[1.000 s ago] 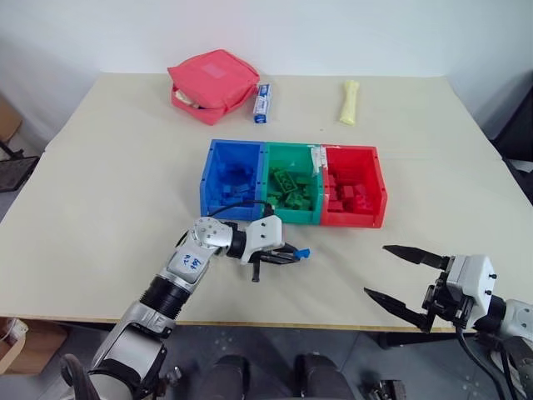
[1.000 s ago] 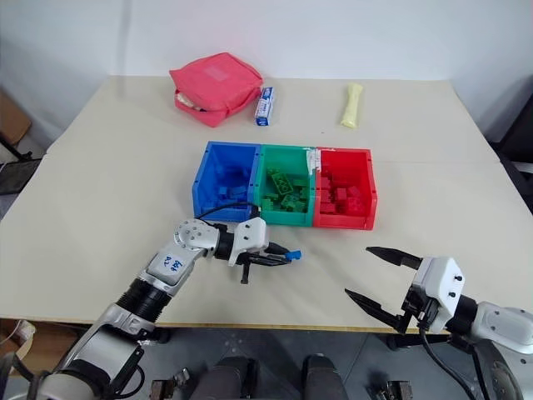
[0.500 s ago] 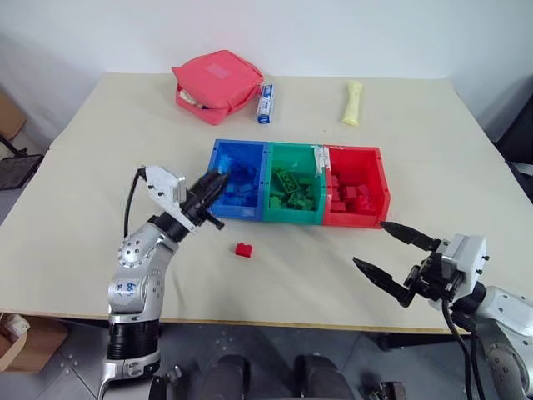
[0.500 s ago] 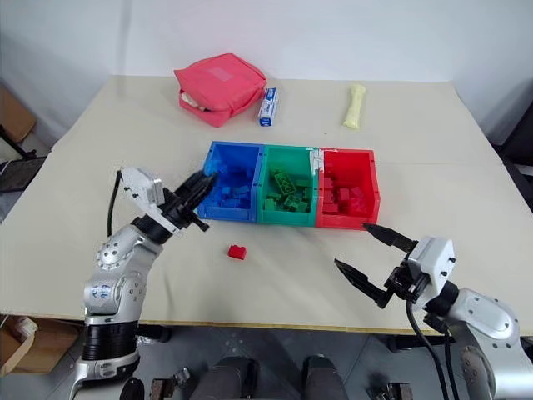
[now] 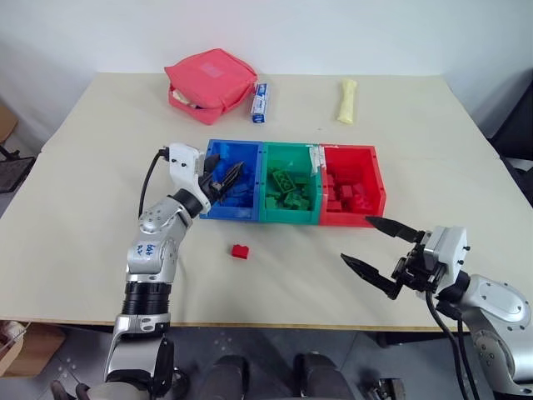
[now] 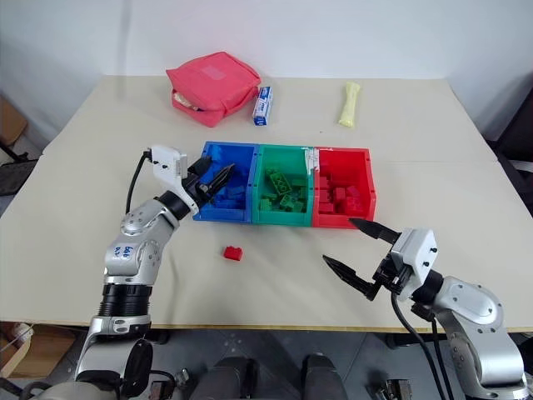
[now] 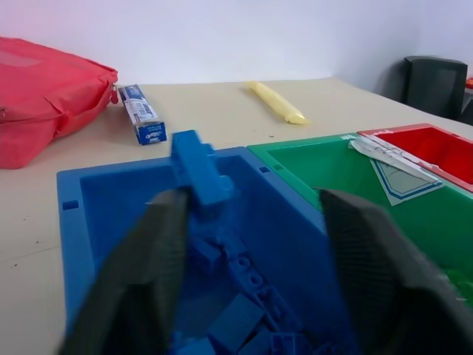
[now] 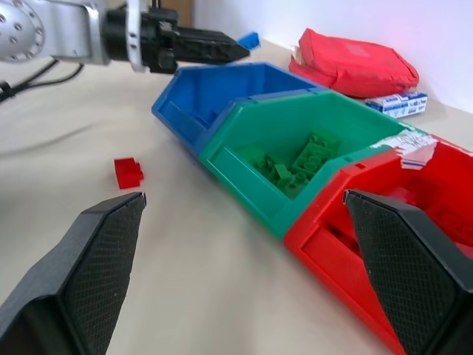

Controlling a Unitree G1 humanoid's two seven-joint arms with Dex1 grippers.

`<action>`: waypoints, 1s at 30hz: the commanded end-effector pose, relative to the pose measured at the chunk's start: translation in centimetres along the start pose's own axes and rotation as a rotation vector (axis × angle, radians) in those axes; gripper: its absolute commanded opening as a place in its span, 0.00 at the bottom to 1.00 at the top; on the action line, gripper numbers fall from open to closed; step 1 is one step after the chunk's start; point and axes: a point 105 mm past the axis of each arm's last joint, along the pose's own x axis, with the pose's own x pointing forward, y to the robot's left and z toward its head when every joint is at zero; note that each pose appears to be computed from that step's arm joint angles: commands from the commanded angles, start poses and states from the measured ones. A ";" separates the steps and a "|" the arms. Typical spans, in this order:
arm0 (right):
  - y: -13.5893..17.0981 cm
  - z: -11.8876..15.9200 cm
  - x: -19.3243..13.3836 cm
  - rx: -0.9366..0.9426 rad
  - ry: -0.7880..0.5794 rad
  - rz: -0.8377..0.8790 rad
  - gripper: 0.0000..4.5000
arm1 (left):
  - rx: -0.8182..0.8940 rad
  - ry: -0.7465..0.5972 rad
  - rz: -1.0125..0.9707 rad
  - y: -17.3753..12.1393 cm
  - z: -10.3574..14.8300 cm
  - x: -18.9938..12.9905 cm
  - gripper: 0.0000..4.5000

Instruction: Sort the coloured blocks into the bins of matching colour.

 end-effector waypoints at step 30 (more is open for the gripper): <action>-0.8 -1.0 -1.3 -0.036 0.101 0.170 1.00 | 0.178 0.431 -0.541 2.0 -3.7 -13.9 0.97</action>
